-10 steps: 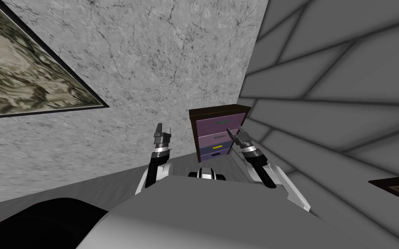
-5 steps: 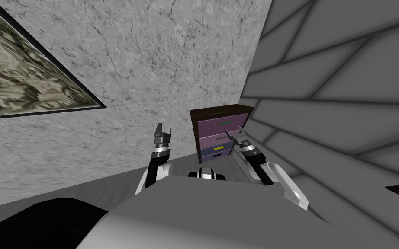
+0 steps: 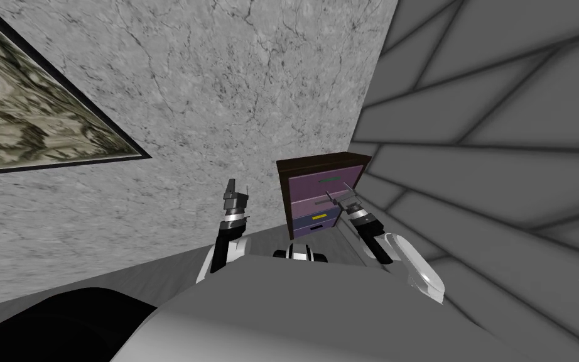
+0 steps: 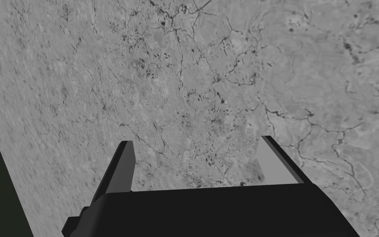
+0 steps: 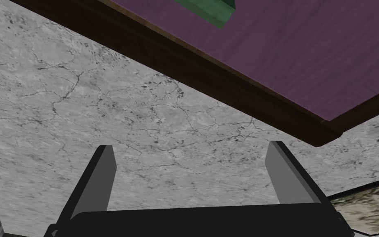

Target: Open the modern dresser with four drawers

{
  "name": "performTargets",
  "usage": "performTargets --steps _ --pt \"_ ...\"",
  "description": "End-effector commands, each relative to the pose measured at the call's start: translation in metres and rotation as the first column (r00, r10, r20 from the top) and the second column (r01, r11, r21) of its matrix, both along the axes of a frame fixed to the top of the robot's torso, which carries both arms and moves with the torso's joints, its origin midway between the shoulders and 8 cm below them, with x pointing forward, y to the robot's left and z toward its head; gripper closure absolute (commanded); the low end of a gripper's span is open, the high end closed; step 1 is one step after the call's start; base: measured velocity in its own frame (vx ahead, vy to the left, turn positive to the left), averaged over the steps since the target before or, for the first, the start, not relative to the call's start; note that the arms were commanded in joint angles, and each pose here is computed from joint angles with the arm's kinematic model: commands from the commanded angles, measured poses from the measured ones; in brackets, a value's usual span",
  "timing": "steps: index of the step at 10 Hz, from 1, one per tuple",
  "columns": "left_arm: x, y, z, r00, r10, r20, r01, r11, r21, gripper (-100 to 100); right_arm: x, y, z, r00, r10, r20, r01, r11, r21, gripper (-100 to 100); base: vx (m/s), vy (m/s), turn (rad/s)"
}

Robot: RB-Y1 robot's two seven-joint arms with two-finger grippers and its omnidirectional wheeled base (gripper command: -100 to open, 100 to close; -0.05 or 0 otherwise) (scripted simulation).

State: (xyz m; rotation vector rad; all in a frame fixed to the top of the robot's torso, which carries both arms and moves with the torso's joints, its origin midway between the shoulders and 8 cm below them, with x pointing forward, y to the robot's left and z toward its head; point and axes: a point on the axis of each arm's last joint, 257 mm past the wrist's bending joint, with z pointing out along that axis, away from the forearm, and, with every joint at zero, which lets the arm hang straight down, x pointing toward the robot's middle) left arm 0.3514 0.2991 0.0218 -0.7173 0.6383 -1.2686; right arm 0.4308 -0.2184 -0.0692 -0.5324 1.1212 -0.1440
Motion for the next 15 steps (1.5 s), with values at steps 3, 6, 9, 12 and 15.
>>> performTargets --steps 3,6,9,12,15 --pt "0.000 0.000 0.000 1.0000 0.000 0.000 0.000 1.0000 0.000 0 0.009 -0.007 -0.016 0.997 -0.066 0.035 0.073 0.969 -0.236 -100 0.025 0.045 -0.010" --pt "0.000 0.000 0.000 1.0000 0.000 0.000 0.000 1.0000 0.000 0 0.016 -0.013 -0.027 0.993 -0.101 0.067 0.119 0.913 -0.390 -100 0.045 0.046 -0.012" --pt "0.000 0.000 0.000 1.0000 0.000 0.000 0.000 1.0000 0.000 0 0.023 -0.020 -0.036 0.987 -0.125 0.102 0.160 0.837 -0.524 -100 0.035 0.044 -0.013" --pt "0.000 0.000 0.000 1.0000 0.000 0.000 0.000 1.0000 0.000 0 0.029 -0.027 -0.043 0.981 -0.139 0.138 0.195 0.750 -0.631 -100 0.034 0.041 -0.010" --pt "0.000 0.000 0.000 1.0000 0.000 0.000 0.000 1.0000 0.000 0 0.036 -0.037 -0.051 0.972 -0.144 0.187 0.236 0.623 -0.746 -100 0.037 0.044 -0.014"
